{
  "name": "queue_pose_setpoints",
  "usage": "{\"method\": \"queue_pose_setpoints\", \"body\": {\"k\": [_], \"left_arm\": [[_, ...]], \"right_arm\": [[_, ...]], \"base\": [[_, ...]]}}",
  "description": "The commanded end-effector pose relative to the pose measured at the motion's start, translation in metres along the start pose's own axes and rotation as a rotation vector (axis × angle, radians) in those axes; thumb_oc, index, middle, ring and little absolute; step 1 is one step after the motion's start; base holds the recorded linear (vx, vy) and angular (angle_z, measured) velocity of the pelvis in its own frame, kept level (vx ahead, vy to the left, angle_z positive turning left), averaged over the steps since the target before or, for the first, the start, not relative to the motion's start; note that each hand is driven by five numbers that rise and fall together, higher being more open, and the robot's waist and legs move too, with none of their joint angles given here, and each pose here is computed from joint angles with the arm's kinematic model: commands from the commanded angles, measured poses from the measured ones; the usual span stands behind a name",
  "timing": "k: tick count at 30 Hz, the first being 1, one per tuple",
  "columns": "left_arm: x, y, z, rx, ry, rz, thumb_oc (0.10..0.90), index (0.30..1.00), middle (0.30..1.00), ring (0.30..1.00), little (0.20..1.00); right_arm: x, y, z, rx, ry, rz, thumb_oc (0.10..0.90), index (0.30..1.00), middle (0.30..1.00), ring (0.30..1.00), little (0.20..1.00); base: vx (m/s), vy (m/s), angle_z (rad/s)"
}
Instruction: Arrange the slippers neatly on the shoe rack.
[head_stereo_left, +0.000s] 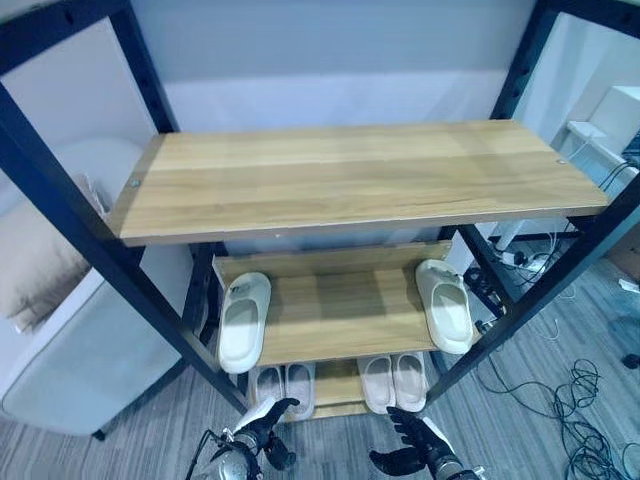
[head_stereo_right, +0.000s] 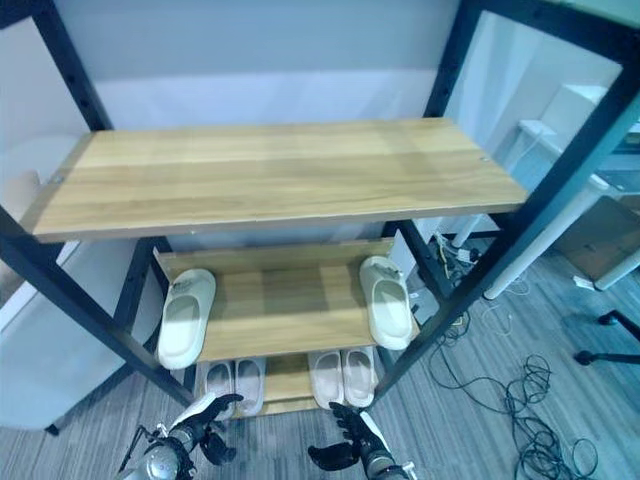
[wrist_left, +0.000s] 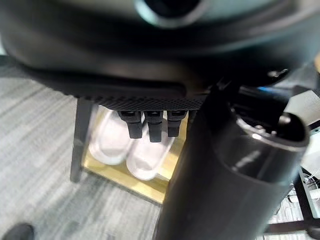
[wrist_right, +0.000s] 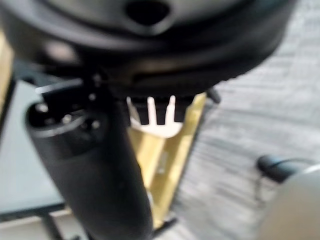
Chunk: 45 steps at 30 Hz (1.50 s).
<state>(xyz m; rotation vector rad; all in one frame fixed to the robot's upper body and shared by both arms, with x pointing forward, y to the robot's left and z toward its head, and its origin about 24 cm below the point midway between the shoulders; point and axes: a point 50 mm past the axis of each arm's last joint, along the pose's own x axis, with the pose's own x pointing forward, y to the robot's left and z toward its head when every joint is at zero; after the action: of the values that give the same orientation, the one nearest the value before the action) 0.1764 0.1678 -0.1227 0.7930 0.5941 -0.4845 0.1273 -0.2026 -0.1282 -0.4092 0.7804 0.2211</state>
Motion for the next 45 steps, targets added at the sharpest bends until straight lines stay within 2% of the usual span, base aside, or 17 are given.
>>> {"method": "queue_pose_setpoints", "body": {"k": [1, 3, 5, 8, 12, 13, 15, 16, 27, 30, 31, 36, 39, 42, 43, 45], "left_arm": [[0.015, 0.035, 0.062, 0.013, -0.284, 0.065, 0.800, 0.900, 0.900, 0.900, 0.900], [0.014, 0.036, 0.069, 0.049, -0.328, 0.056, 0.800, 0.900, 0.900, 0.900, 0.900], [0.015, 0.048, 0.094, 0.172, -0.432, 0.070, 0.800, 0.900, 0.900, 0.900, 0.900], [0.010, 0.053, 0.112, 0.176, -0.524, 0.060, 0.800, 0.900, 0.900, 0.900, 0.900], [0.004, 0.062, 0.140, 0.200, -0.651, 0.056, 0.800, 0.900, 0.900, 0.900, 0.900], [-0.034, 0.115, 0.211, 0.219, -0.899, 0.140, 0.800, 0.900, 0.900, 0.900, 0.900], [-0.018, 0.057, 0.155, 0.267, -0.788, 0.000, 0.800, 0.900, 0.900, 0.900, 0.900], [-0.018, 0.047, 0.157, 0.299, -0.805, -0.040, 0.800, 0.900, 0.900, 0.900, 0.900], [-0.066, 0.072, 0.201, 0.104, -1.071, -0.106, 0.800, 0.900, 0.900, 0.900, 0.900], [-0.067, 0.074, 0.210, 0.089, -1.108, -0.070, 0.800, 0.900, 0.900, 0.900, 0.900], [-0.071, 0.084, 0.228, 0.125, -1.180, 0.009, 0.800, 0.900, 0.900, 0.900, 0.900], [-0.083, 0.108, 0.262, 0.150, -1.314, 0.166, 0.800, 0.900, 0.900, 0.900, 0.900], [-0.082, 0.113, 0.272, 0.181, -1.333, 0.211, 0.800, 0.900, 0.900, 0.900, 0.900], [-0.069, 0.131, 0.290, 0.373, -1.291, 0.392, 0.800, 0.900, 0.900, 0.900, 0.900], [-0.069, 0.131, 0.291, 0.375, -1.293, 0.395, 0.800, 0.900, 0.900, 0.900, 0.900], [-0.062, 0.144, 0.296, 0.493, -1.243, 0.498, 0.800, 0.900, 0.900, 0.900, 0.900]], "right_arm": [[0.004, -0.029, 0.018, -0.020, -0.091, -0.105, 0.800, 0.900, 0.900, 0.900, 0.900], [0.004, -0.031, 0.015, -0.015, -0.074, -0.111, 0.800, 0.900, 0.900, 0.900, 0.900], [0.005, -0.036, 0.014, -0.042, -0.061, -0.133, 0.800, 0.900, 0.900, 0.900, 0.900], [0.005, -0.039, 0.018, -0.064, -0.074, -0.151, 0.800, 0.900, 0.900, 0.900, 0.900], [0.008, -0.018, 0.013, -0.097, -0.046, -0.086, 0.800, 0.900, 0.900, 0.900, 0.900], [0.006, -0.016, 0.010, -0.100, -0.035, -0.081, 0.800, 0.900, 0.900, 0.900, 0.900], [0.014, -0.007, 0.005, -0.096, 0.033, -0.080, 0.800, 0.900, 0.900, 0.900, 0.900], [0.016, -0.005, 0.014, -0.126, -0.009, -0.066, 0.800, 0.900, 0.900, 0.900, 0.900], [0.017, 0.001, 0.012, -0.298, 0.000, 0.012, 0.800, 0.900, 0.900, 0.900, 0.900], [0.017, 0.001, 0.011, -0.312, 0.007, 0.009, 0.800, 0.900, 0.900, 0.900, 0.900], [0.017, -0.001, 0.010, -0.306, 0.011, -0.008, 0.800, 0.900, 0.900, 0.900, 0.900], [0.015, 0.000, 0.007, -0.301, 0.015, -0.012, 0.800, 0.900, 0.900, 0.900, 0.900], [0.014, 0.003, 0.003, -0.304, 0.033, -0.005, 0.800, 0.900, 0.900, 0.900, 0.900], [0.012, 0.004, -0.003, -0.256, 0.058, -0.027, 0.800, 0.900, 0.900, 0.900, 0.900], [0.012, 0.003, -0.003, -0.256, 0.057, -0.029, 0.800, 0.900, 0.900, 0.900, 0.900], [0.010, 0.001, -0.007, -0.243, 0.066, -0.046, 0.800, 0.900, 0.900, 0.900, 0.900]], "base": [[-0.10, 0.046, 0.02], [-0.05, 0.068, 0.12], [-0.11, 0.105, 0.55], [-0.11, 0.087, 0.32], [-0.15, -0.013, -0.06], [-0.12, -0.123, 0.07], [-0.14, -0.152, 0.27], [-0.08, -0.162, 0.60], [0.00, -0.209, 0.24], [-0.02, -0.158, -0.06], [-0.05, -0.137, -0.05], [-0.04, -0.109, 0.07], [-0.01, -0.065, 0.01], [0.01, -0.060, 0.01], [0.00, -0.042, 0.00], [0.01, -0.017, -0.05]]}}
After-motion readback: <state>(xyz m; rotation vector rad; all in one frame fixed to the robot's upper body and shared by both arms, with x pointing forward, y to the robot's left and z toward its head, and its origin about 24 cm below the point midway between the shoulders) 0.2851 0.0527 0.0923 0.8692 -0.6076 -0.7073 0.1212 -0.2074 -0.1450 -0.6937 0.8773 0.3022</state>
